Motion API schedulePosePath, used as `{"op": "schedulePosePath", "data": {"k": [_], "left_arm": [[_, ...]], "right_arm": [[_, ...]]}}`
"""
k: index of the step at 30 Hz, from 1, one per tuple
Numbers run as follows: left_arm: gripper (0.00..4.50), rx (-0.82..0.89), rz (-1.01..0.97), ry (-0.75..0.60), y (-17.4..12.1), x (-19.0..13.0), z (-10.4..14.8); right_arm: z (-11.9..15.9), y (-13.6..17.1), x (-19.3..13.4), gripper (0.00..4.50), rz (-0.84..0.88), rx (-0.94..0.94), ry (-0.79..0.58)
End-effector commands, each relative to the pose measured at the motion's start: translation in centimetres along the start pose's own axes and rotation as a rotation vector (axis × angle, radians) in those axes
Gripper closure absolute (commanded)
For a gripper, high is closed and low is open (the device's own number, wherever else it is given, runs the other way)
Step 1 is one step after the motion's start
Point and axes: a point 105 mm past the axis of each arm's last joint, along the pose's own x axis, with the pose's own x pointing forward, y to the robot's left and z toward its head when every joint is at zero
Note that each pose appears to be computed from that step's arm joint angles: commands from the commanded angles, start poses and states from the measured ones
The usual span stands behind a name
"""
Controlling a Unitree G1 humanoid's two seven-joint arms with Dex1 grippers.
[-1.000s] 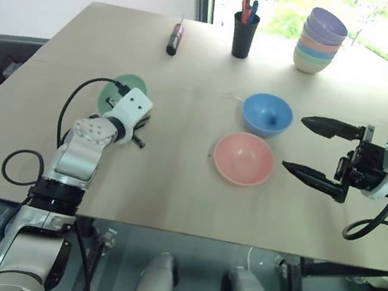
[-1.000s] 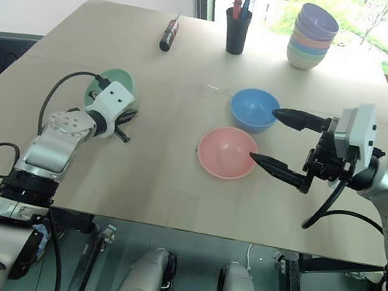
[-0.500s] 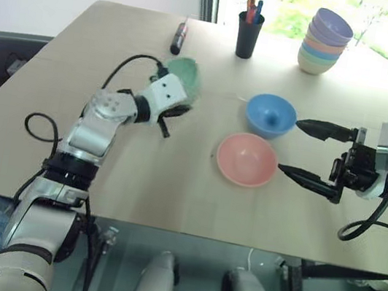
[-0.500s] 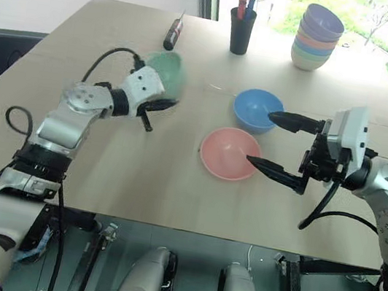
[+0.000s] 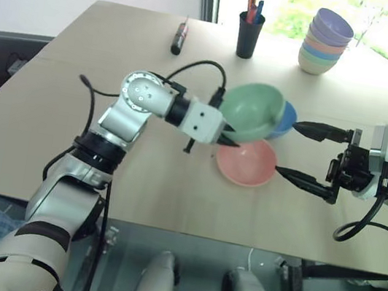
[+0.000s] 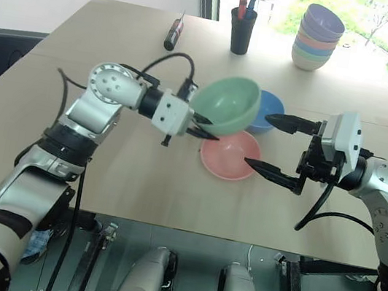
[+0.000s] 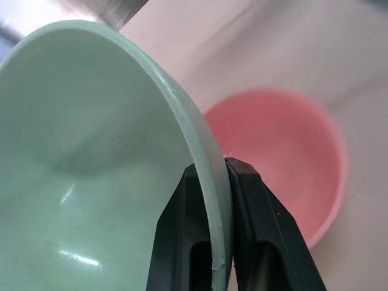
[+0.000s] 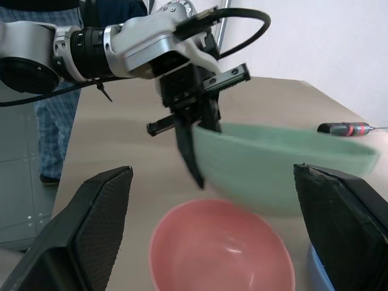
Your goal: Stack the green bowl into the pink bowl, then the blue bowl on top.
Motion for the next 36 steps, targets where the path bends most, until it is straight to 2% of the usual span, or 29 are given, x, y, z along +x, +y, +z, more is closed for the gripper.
{"op": "schedulePosePath", "data": {"k": [1, 8, 9, 10, 16, 19, 23, 29, 32, 36], "left_arm": [[4.34, 0.1, -0.005, -0.043, 0.6, 0.2, 1.4], [4.34, 0.09, -0.057, -0.055, -0.5, 0.8, 1.2], [3.56, 0.084, -0.058, -0.062, -0.6, 0.9, 1.2], [3.33, 0.079, -0.052, -0.07, -0.6, 0.9, 1.3], [1.01, 0.044, 0.065, -0.074, 0.8, 0.7, 1.0], [1.01, -0.023, 0.106, -0.096, 1.1, 0.1, 0.9], [1.01, -0.197, 0.254, -0.187, 2.5, -1.8, 0.9], [1.01, -0.568, 0.459, -0.307, 3.2, -6.2, -0.4], [1.01, -0.673, 0.561, -0.295, 2.6, -8.4, -1.4], [1.01, -0.723, 0.671, -0.226, 1.6, -10.6, -2.6]], "right_arm": [[0.6, 0.1, -0.2, 0.0, -0.006, -0.044, -0.007], [0.5, 0.1, -0.5, 0.0, -0.017, -0.049, 0.003], [0.5, 0.1, -0.5, 0.0, -0.016, -0.05, 0.006], [0.4, 0.1, -0.5, 0.0, -0.014, -0.051, 0.009], [0.3, 0.1, -0.3, 0.0, -0.01, -0.049, 0.006], [0.1, 0.1, -0.3, 0.0, -0.007, -0.047, 0.009], [-0.2, -0.1, -0.3, 0.0, -0.017, -0.044, 0.021], [-1.3, -1.9, -0.6, 0.0, -0.096, -0.028, 0.118], [-2.6, -3.8, -0.9, 0.0, -0.15, -0.07, 0.211], [-4.5, -6.6, -1.1, 0.0, -0.218, -0.098, 0.325]]}}
